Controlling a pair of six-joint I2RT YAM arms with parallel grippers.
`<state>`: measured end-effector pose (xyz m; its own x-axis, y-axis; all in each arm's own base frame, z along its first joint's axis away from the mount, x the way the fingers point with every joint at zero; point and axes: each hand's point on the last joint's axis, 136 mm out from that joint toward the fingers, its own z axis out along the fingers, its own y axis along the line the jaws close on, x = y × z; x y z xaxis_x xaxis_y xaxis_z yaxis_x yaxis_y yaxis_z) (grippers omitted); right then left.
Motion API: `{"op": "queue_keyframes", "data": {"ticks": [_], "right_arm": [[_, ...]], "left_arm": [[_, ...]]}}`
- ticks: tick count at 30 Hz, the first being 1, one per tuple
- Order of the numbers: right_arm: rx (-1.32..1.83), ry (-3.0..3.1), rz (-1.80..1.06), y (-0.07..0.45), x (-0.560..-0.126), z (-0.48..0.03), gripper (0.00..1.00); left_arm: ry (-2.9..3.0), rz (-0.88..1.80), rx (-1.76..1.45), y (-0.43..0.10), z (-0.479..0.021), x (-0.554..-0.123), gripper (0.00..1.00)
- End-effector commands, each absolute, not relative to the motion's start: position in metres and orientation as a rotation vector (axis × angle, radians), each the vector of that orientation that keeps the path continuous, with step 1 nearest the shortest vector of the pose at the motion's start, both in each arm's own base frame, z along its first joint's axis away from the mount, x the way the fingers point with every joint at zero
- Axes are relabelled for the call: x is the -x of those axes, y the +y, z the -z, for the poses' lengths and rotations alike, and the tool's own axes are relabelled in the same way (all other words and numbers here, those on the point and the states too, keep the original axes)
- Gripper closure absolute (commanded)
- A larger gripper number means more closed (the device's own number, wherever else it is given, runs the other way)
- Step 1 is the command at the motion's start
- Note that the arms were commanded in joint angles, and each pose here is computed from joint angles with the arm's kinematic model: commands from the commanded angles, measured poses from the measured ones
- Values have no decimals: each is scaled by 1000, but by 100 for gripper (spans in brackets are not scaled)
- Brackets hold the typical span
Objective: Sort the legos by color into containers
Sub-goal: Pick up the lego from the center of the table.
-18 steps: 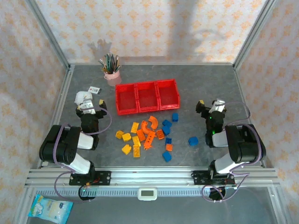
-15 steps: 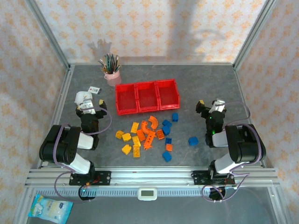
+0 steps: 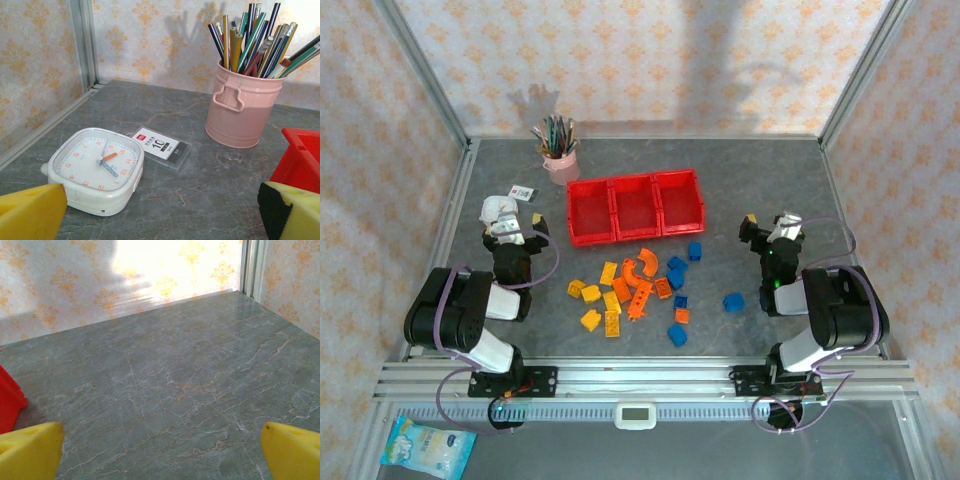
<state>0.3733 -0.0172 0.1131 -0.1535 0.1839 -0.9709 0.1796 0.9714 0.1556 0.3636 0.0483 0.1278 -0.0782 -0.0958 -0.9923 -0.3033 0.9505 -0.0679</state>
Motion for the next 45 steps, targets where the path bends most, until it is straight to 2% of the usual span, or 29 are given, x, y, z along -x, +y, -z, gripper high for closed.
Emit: {"op": "queue_keyframes", "data": {"ticks": [1, 22, 33, 38, 40, 42, 45], "right_arm": [[-262, 1695, 5, -19, -375, -124, 0], [-257, 1688, 1, -18, -374, -127, 0], [-284, 1690, -19, -18, -374, -160, 0], [-367, 1599, -206, -8, -367, -202, 0], [-514, 1581, -304, -12, -363, -209, 0], [-733, 1621, -351, -23, -357, -198, 0], [-716, 1709, -455, -5, -356, -188, 0]], "left_arm": [[1622, -164, 304, 48, -135, -367, 0], [1616, -173, 328, 51, -137, -365, 0], [1540, -133, 358, 51, -192, -347, 0], [1422, -21, 532, 61, -229, -326, 0], [1390, 19, 614, 66, -234, -316, 0], [1307, 73, 713, 74, -237, -301, 0], [1283, 172, 758, 71, -235, -292, 0]]}}
